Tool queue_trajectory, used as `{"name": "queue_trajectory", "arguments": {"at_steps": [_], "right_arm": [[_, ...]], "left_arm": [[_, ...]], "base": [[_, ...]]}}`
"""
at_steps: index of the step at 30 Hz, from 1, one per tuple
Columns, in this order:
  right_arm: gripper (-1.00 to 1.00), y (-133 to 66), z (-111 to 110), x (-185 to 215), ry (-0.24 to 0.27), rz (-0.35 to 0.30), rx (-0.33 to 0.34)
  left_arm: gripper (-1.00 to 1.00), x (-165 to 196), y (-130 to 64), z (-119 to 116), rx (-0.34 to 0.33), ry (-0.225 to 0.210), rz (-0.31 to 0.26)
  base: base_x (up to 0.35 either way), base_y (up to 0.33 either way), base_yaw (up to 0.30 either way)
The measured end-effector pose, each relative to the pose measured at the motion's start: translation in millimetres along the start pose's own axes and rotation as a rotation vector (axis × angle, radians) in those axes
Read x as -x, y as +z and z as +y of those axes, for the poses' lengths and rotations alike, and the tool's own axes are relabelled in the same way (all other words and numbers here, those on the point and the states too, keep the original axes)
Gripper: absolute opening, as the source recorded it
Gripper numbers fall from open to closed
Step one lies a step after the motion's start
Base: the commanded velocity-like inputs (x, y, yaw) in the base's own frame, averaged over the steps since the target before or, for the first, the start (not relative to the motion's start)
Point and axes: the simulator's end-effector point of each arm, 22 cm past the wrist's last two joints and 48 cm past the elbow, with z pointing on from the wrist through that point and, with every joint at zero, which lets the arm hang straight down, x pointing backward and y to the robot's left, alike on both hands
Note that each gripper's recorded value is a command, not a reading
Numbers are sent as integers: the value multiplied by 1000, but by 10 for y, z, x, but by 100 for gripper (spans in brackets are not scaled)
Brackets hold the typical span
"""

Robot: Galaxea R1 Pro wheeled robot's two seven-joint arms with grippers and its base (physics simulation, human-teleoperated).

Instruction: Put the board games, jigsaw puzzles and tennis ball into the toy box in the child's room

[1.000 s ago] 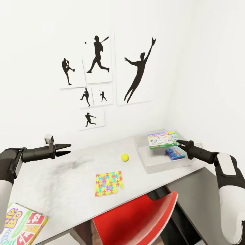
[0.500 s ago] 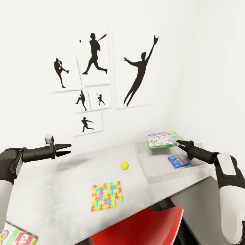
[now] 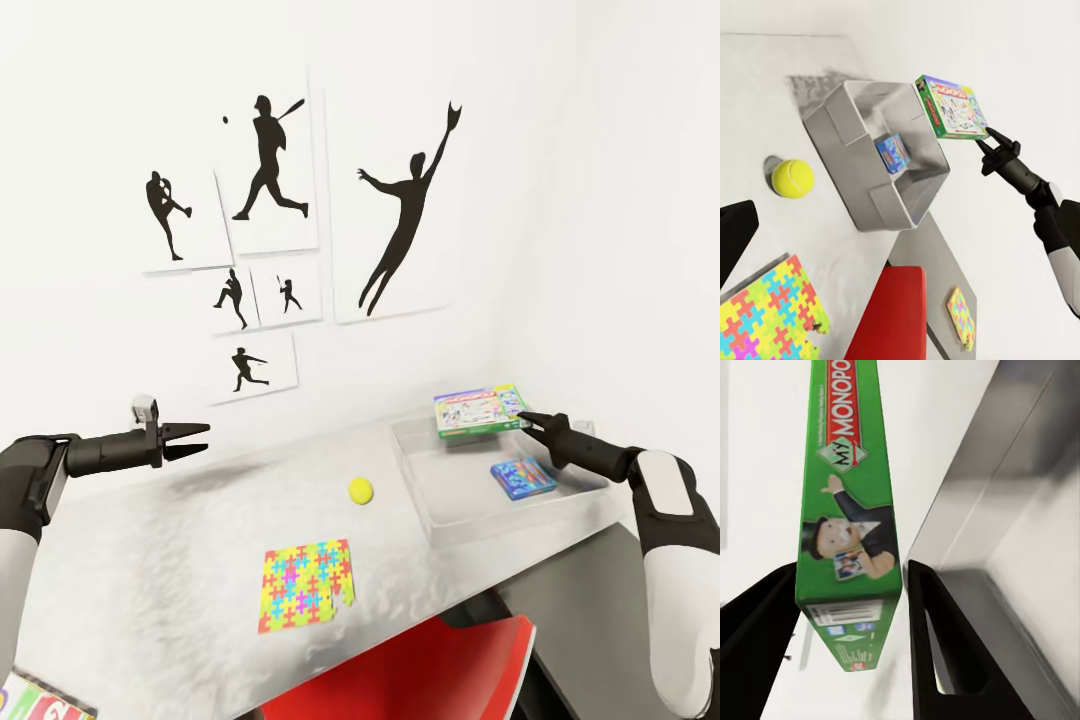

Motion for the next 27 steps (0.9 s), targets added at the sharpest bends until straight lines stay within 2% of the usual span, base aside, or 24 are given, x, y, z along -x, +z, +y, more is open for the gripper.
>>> {"name": "queue_trajectory", "arguments": {"at_steps": [3,8,12,20,23,27], "right_arm": [[-100,29,14,-20,-22,7,-11],[-100,87,223,29,-71,18,-4],[-100,118,293,14,-92,30,-4],[-100,227,302,-190,-152,88,-34],[-100,242,244,-329,-175,142,-70],[-100,263,166,-395,-195,166,-111]], "left_arm": [[100,0,-1,0,0,0,0],[100,1,-2,0,0,1,0],[100,-5,-2,4,1,1,0],[100,-11,-17,17,4,0,-1],[100,-19,-26,28,6,-2,-1],[100,-28,-28,34,6,-4,0]], "base": [[0,0,0],[0,0,0],[0,0,0],[0,0,0],[0,0,0],[0,0,0]]}}
